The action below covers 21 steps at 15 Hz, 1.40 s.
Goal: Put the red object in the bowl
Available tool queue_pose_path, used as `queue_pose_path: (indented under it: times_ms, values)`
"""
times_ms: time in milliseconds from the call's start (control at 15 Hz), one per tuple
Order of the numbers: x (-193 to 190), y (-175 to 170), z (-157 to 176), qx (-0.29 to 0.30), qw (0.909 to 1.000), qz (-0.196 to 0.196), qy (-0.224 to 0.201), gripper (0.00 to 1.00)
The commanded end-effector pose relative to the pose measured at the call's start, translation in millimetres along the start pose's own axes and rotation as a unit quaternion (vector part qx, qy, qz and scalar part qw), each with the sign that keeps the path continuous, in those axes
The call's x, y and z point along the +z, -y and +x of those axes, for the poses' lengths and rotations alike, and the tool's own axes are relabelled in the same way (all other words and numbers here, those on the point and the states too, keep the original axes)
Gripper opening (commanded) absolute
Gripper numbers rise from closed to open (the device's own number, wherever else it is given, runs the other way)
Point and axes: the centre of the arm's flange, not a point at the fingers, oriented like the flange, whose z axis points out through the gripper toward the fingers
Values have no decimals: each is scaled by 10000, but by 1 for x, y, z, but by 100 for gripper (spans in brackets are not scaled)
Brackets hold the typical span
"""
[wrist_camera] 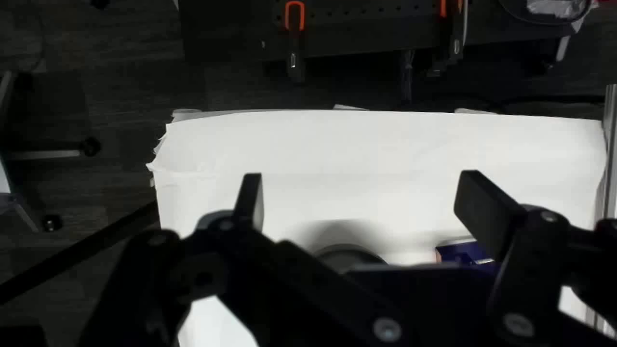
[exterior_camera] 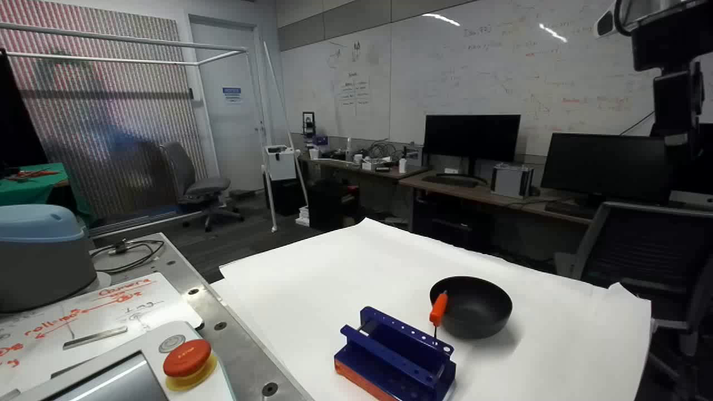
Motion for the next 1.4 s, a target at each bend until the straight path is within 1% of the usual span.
queue_pose_path:
  times_ms: [0,400,467,533,600,800,867,933,1067,1133,1333]
  values:
    - [-2,0,0,2,10000,1,-20,100]
    - [-5,-1,-2,9,10000,3,-69,100]
    - [-8,3,7,63,9999,117,-97,100]
    - [-9,9,18,126,9996,212,-131,100]
    - [-12,19,36,304,9987,361,-207,100]
    - [-18,51,86,632,9936,908,-234,100]
    - [-17,63,104,846,9908,1035,-228,100]
    - [-14,72,121,1233,9853,1151,-285,100]
    - [-4,91,155,1772,9754,1268,-328,100]
    - [6,100,171,1966,9713,1314,-252,100]
    - [36,119,208,2514,9596,1258,-133,100]
